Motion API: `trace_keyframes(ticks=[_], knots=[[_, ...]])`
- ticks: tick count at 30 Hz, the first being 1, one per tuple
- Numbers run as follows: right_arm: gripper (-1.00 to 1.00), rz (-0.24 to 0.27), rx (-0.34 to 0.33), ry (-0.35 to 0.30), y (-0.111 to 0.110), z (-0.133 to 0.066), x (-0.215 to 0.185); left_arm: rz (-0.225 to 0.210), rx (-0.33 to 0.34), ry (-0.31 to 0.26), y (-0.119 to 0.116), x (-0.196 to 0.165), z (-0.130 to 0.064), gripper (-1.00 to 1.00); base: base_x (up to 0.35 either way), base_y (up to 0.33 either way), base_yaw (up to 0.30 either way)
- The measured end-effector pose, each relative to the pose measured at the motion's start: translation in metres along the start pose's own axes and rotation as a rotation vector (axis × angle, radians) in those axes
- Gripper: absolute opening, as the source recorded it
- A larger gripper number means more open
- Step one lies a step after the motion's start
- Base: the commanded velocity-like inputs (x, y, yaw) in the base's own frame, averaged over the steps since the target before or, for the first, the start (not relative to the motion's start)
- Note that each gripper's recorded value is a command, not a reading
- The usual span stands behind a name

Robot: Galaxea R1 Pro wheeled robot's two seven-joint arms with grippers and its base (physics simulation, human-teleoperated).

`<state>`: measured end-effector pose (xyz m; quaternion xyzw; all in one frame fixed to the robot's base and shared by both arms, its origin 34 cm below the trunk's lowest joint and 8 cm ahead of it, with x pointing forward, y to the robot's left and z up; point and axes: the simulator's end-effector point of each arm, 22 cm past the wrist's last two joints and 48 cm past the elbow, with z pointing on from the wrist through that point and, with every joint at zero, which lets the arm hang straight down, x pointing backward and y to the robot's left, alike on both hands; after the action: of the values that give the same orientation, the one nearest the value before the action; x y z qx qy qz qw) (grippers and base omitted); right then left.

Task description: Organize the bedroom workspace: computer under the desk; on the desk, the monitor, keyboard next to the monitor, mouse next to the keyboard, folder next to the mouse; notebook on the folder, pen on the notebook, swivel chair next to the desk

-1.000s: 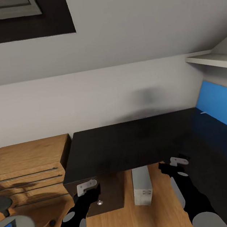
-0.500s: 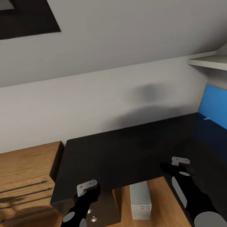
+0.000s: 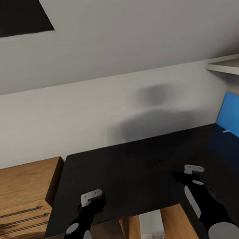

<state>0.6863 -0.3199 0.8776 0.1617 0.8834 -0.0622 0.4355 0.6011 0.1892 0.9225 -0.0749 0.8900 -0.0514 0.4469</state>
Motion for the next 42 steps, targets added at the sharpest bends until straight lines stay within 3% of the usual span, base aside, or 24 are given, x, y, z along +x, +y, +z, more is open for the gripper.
trace_keyframes(ticks=[6,7,12,13,16,18,27,42], knots=[[1.0,-0.031,0.04,0.022,-0.031,0.008,0.008,-0.001,0.001,0.001,0.0,0.0,0.0,1.0,0.043,0.0,0.0],[1.0,-0.056,0.077,0.056,-0.061,0.015,0.021,-0.002,0.001,0.0,0.0,0.0,0.0,1.0,0.008,0.0,0.0],[1.0,-0.078,0.113,0.069,-0.091,0.019,0.023,-0.002,0.002,-0.001,0.0,-0.001,0.0,1.0,0.004,0.0,0.0],[1.0,-0.092,0.138,0.061,-0.111,0.022,0.021,-0.002,0.001,0.0,0.0,0.0,0.0,1.0,0.0,0.0,0.0],[1.0,-0.101,0.155,0.068,-0.124,0.025,0.024,-0.002,0.001,-0.001,0.0,0.0,0.0,1.0,0.0,0.0,0.0],[1.0,-0.098,0.181,0.098,-0.145,0.038,0.025,-0.002,0.002,-0.001,0.0,0.0,0.0,1.0,0.0,0.0,0.0],[1.0,-0.028,0.21,0.117,-0.171,0.05,0.023,-0.006,0.01,-0.023,-0.004,-0.01,-0.003,1.0,0.0,0.0,0.0],[1.0,-0.021,0.185,0.171,-0.166,0.054,0.036,-0.02,0.025,-0.064,-0.008,-0.028,-0.005,1.0,0.0,0.0,0.0]])
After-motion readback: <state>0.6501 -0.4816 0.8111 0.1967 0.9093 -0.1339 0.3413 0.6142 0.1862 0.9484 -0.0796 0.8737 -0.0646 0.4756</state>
